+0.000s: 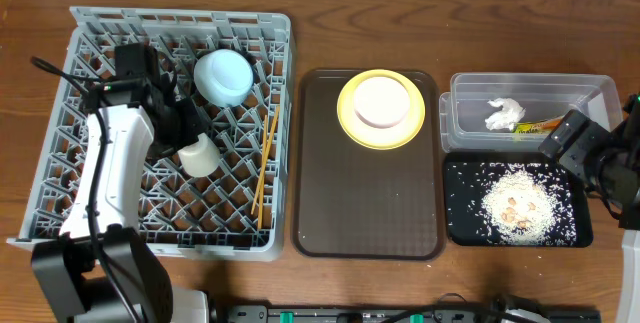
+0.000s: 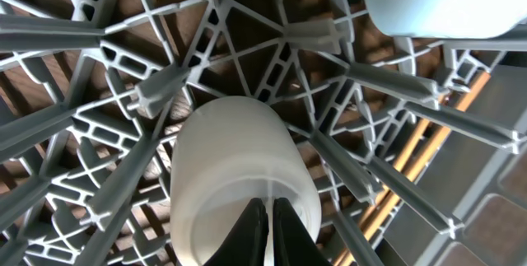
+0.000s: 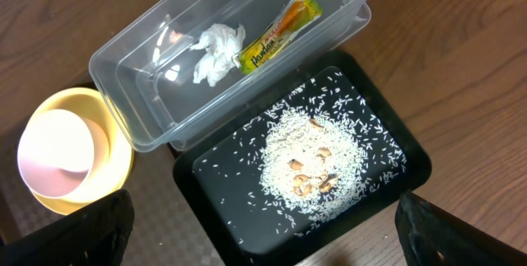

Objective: Sort waste into correct bins and load items into the dishwasher
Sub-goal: 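Raise the left gripper out of the rack, then move the left gripper to the pink cup on the yellow plate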

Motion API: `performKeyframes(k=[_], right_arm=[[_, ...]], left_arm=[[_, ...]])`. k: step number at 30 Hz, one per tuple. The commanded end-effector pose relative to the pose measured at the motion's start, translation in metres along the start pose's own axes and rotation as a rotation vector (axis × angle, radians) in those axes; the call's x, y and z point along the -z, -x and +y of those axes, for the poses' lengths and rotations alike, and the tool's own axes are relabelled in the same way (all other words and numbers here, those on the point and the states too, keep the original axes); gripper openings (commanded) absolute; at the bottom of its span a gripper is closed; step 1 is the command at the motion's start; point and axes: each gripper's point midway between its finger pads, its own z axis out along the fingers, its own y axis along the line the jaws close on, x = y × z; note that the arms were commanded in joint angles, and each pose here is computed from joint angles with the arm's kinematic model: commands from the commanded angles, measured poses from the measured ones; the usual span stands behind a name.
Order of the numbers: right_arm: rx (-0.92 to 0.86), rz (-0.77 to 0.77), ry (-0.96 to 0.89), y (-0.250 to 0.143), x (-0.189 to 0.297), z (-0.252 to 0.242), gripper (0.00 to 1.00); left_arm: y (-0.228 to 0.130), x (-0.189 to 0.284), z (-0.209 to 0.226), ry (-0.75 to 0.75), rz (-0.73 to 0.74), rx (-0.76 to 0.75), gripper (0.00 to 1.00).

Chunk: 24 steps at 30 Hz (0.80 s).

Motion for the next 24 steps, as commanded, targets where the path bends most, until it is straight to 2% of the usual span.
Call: performKeyframes(k=[1, 8, 11, 14, 17, 20, 24], right_arm=[[0.013, -0.005, 0.003, 0.001, 0.002, 0.000, 0.99], [0.013, -0.004, 0.002, 0.001, 0.002, 0.000, 0.99], [0.013, -0.004, 0.002, 0.001, 0.002, 0.000, 0.99], [0.013, -0.004, 0.002, 0.001, 0.002, 0.000, 0.99], [0.013, -0.004, 0.002, 0.001, 0.002, 0.000, 0.99], [0.013, -0.004, 0.002, 0.001, 0.002, 0.000, 0.99], [0.013, -0.005, 0.003, 0.001, 0.002, 0.000, 0.99]], left_arm=[[-0.012, -0.026, 0.016, 0.082, 0.086, 0.017, 0.08], [0.000, -0.005, 0.009, 0.059, 0.009, 0.049, 0.08], [0.013, 0.027, 0.002, 0.023, -0.095, 0.096, 0.21], [0.018, 0.057, -0.003, -0.012, -0.188, 0.113, 0.27], [0.016, 0.085, -0.012, -0.066, -0.264, 0.124, 0.41], [0.007, 0.110, -0.039, -0.175, -0.312, 0.064, 0.58], [-0.006, 0.122, -0.069, -0.249, -0.320, 0.018, 0.61]])
